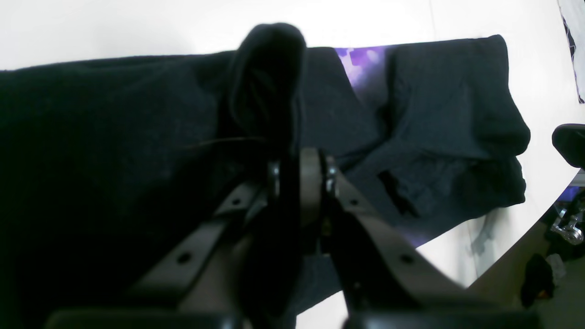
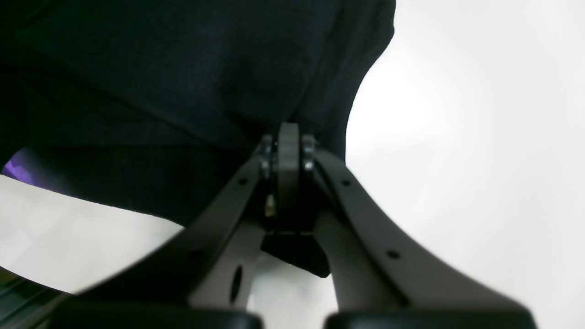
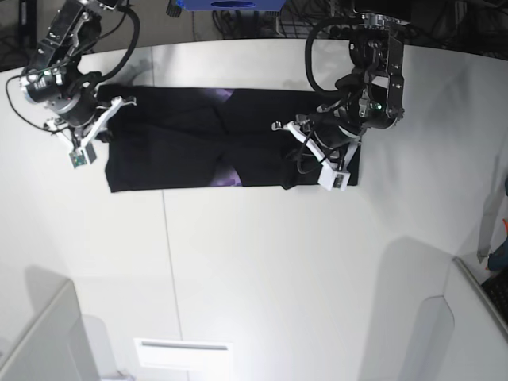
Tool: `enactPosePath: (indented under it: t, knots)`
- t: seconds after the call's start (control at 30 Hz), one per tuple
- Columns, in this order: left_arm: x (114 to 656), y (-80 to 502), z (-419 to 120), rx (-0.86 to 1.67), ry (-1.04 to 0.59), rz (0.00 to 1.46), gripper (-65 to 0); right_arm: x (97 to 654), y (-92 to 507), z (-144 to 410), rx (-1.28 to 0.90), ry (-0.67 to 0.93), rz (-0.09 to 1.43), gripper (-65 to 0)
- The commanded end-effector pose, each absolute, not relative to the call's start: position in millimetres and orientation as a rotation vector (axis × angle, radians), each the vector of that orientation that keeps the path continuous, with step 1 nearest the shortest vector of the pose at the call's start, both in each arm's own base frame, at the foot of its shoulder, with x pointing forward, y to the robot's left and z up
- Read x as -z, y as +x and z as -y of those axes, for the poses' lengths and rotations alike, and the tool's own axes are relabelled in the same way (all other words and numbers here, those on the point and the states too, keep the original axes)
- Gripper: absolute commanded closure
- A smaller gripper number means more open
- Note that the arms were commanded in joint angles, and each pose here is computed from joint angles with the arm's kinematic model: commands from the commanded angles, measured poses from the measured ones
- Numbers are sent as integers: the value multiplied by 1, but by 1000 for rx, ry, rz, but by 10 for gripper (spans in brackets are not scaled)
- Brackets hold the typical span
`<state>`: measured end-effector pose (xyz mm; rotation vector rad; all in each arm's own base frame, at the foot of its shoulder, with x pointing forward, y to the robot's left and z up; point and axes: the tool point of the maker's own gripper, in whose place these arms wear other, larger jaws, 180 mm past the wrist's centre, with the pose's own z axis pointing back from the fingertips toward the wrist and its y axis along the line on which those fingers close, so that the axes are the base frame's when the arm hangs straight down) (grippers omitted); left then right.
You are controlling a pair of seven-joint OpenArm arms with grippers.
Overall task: Fold the T-shirt properly
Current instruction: 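Lift the strip end with the left gripper and fold it toward the right gripper, then open the left gripper, raise it, and move both grippers to the strip ends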
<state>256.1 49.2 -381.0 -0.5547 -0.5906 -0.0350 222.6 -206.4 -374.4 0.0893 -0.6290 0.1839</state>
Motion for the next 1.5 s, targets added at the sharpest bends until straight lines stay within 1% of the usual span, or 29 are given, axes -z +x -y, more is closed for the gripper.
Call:
enactPosePath:
  t: [0.0, 0.07, 0.13, 0.2, 0.27, 0.33, 0.37, 0.43, 0.47, 0.5, 0.53, 0.57, 0.67, 0.73, 0.77, 0.87, 0.9, 0.93, 0.97, 1.0, 1.1, 1.23, 1.3, 1.47]
  knots:
    - [370, 264, -46, 34, -579, 631, -13, 364, 231, 207, -192, 86, 677, 0]
    - [368, 264, -40, 25, -595, 633, -128, 364, 231, 207, -192, 86, 677, 0]
    - [367, 264, -33, 21, -613, 635, -225, 364, 231, 207, -192, 86, 677, 0]
    - [362, 264, -14, 64, -644, 632, -295, 364, 231, 207, -192, 86, 677, 0]
    - [363, 260, 11, 129, -679, 603, -357, 364, 231, 207, -192, 86, 677, 0]
    - [365, 257, 28, 183, -699, 580, -385, 364, 231, 207, -192, 86, 677, 0]
    - [366, 256, 35, 201, -707, 570, -387, 364, 231, 207, -192, 86, 677, 0]
    - [365, 255, 40, 214, -714, 566, -377, 364, 231, 208, -191, 85, 677, 0]
    - [361, 256, 40, 217, -716, 578, -362, 364, 231, 208, -191, 85, 677, 0]
    - [353, 258, 39, 221, -719, 603, -341, 363, 231, 210, -191, 80, 678, 0]
    - [342, 262, 35, 221, -719, 642, -303, 362, 231, 215, -178, 71, 681, 0]
    - [332, 265, 22, 213, -698, 682, -250, 358, 234, 222, -157, 56, 696, 0]
    - [324, 269, -44, 121, -574, 760, 0, 351, 238, 244, -98, 14, 684, 0]
    - [332, 273, -99, 24, -465, 772, 0, 349, 237, 255, -74, -10, 629, 0]
    - [341, 270, -128, -32, -411, 761, 0, 348, 238, 259, -61, -18, 606, -66]
    - [350, 258, -199, -102, -271, 754, 0, 344, 241, 265, -39, -26, 565, -326]
    - [352, 251, -216, -104, -238, 748, 0, 347, 241, 264, -39, -18, 549, -387]
    - [353, 246, -230, -102, -211, 747, 0, 349, 242, 263, -38, -9, 536, -435]
    - [354, 241, -248, -110, -180, 747, 0, 354, 242, 260, -37, 12, 522, -468]
    - [355, 236, -264, -124, -152, 745, 0, 360, 243, 257, -32, 43, 508, -476]
    - [363, 220, -297, -162, -110, 722, 0, 382, 246, 250, -12, 121, 456, -458]
    - [372, 206, -318, -208, -86, 694, 0, 400, 250, 247, 4, 208, 419, -455]
    - [377, 201, -322, -192, -54, 667, 0, 399, 254, 238, 6, 267, 448, -455]
    - [388, 205, -311, -106, -6, 676, 0, 386, 264, 229, 8, 355, 532, -453]
